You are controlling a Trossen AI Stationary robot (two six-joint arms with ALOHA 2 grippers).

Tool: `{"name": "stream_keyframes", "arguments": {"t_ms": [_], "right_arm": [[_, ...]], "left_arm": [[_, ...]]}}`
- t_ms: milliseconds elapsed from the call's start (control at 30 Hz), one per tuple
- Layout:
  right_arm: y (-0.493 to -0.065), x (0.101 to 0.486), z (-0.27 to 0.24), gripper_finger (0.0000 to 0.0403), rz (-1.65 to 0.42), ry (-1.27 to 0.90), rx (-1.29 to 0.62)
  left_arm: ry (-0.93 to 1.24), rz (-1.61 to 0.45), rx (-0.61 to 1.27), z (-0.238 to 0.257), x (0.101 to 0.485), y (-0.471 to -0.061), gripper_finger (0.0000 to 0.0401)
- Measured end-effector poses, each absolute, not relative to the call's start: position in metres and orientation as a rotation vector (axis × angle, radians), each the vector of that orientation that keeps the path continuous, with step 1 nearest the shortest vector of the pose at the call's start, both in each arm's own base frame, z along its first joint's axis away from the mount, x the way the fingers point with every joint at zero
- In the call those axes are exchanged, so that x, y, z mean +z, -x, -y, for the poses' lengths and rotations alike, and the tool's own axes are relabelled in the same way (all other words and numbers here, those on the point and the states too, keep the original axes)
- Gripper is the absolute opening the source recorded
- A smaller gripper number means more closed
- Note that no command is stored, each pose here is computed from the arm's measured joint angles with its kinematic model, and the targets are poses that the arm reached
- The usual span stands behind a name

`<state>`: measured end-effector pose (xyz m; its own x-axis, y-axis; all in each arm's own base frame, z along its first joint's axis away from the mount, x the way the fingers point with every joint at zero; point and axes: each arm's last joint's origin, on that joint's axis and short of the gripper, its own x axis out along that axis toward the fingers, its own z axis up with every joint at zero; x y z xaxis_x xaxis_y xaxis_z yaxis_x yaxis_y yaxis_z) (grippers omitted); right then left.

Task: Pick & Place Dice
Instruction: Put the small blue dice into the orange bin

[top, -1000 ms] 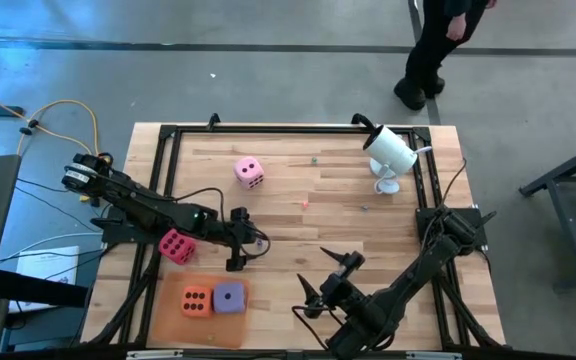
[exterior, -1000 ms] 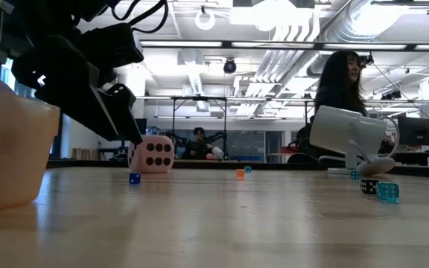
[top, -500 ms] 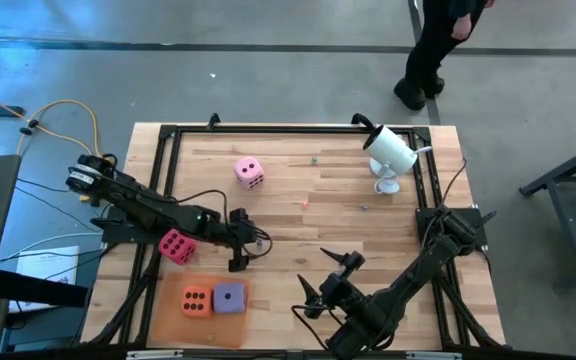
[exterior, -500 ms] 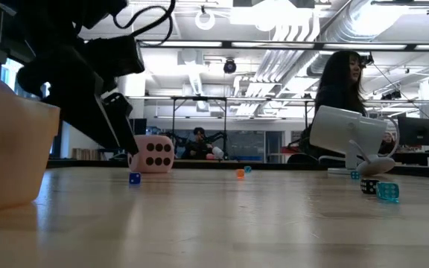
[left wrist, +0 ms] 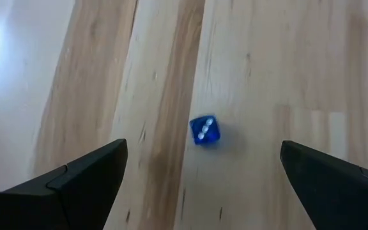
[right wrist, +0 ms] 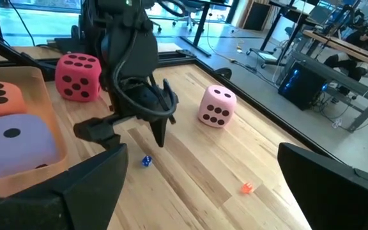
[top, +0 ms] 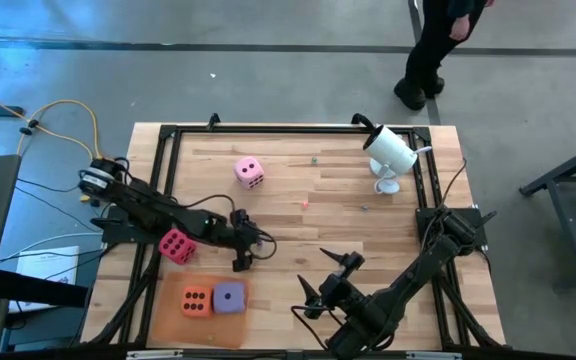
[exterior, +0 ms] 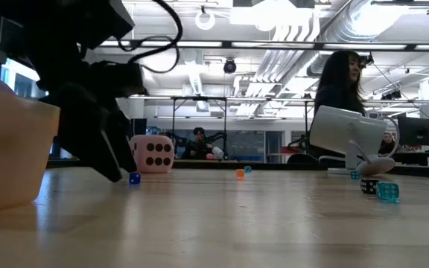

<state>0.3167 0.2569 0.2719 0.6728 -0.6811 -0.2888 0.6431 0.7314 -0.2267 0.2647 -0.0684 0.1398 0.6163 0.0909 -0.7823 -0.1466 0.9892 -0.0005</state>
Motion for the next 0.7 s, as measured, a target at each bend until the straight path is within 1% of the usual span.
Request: {"name": "stream_keyframes", "arguments": {"t_ms": [167, 300, 467, 700], "right_arm": [[-0.317, 0.272, -0.257, 0.0391, -0.371, 0.109, -0.745], [-0.317, 0.272, -0.257, 0.0391, -0.372, 0.109, -0.745], [-0.317, 0.272, -0.257, 0.0391, -0.369, 0.11, -0.746], [-0.317, 0.272, -0.257, 0.0391, -0.367, 0.104, -0.745]], "left_arm": [[0.071, -0.926, 0.155, 0.07, 0.129, -0.267, 0.0399], [0.069, -0.939, 0.158, 0.071, 0.122, -0.269, 0.0389], [0.074, -0.939, 0.153, 0.071, 0.122, -0.27, 0.036], [0.068, -0.943, 0.144, 0.073, 0.121, -0.269, 0.0303]]}}
